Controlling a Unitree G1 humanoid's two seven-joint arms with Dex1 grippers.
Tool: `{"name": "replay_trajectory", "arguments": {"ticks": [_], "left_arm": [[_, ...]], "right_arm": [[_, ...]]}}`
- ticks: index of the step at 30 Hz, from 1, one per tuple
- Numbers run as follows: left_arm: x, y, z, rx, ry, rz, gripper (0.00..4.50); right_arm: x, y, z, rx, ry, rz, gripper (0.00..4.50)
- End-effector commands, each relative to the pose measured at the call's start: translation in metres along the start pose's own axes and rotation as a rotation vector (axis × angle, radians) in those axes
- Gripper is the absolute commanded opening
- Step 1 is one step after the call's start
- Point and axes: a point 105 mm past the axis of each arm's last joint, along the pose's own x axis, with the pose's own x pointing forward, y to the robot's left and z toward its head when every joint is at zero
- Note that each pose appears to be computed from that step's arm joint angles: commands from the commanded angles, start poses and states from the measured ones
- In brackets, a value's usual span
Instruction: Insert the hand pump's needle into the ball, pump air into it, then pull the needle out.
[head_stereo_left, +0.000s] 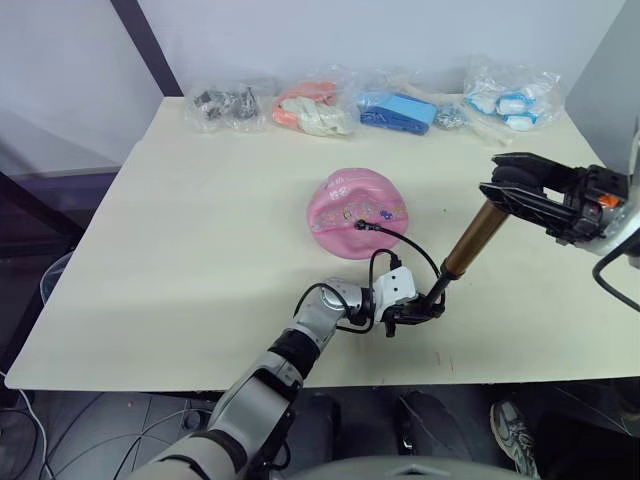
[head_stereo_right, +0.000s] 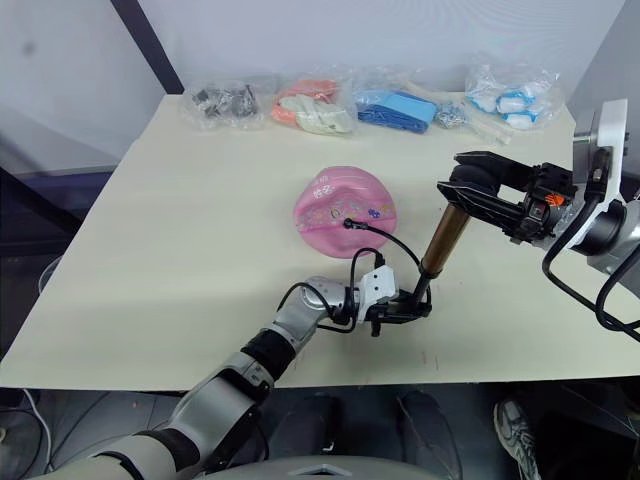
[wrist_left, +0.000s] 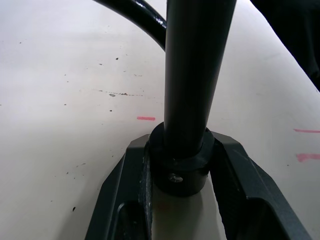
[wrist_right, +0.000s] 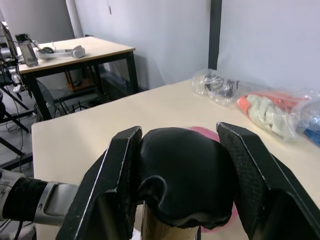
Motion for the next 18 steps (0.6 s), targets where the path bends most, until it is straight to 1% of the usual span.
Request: {"name": "replay_trajectory", "arguments": {"ticks": [1, 5, 8, 10, 13, 15, 18], "left_arm": [[-0.014, 0.004, -0.041, -0.095, 0.138, 0.071, 1.13], [-0.014, 0.003, -0.043, -0.097, 0.144, 0.068, 1.13], [-0.014, 0.003, -0.043, -0.098, 0.145, 0.067, 1.13], [-0.014, 0.003, -0.043, -0.099, 0.143, 0.068, 1.13], [-0.013, 0.004, -0.042, -0.100, 0.141, 0.071, 1.13], [-0.013, 0.004, -0.042, -0.101, 0.139, 0.072, 1.13], [-0.013, 0.004, -0.041, -0.099, 0.137, 0.073, 1.13]], "right_arm": [[-0.004, 0.007, 0.036, -0.080, -0.109, 0.029, 1.96], [-0.005, 0.005, 0.041, -0.129, -0.113, 0.023, 1.96], [-0.001, 0.011, 0.034, -0.140, -0.108, 0.041, 1.96], [0.003, 0.015, 0.024, -0.120, -0.105, 0.051, 1.96], [0.007, 0.020, 0.002, -0.121, -0.053, 0.057, 1.96], [0.009, 0.022, -0.024, -0.114, 0.010, 0.048, 1.96], [0.011, 0.024, -0.054, -0.096, 0.074, 0.041, 1.96]]}}
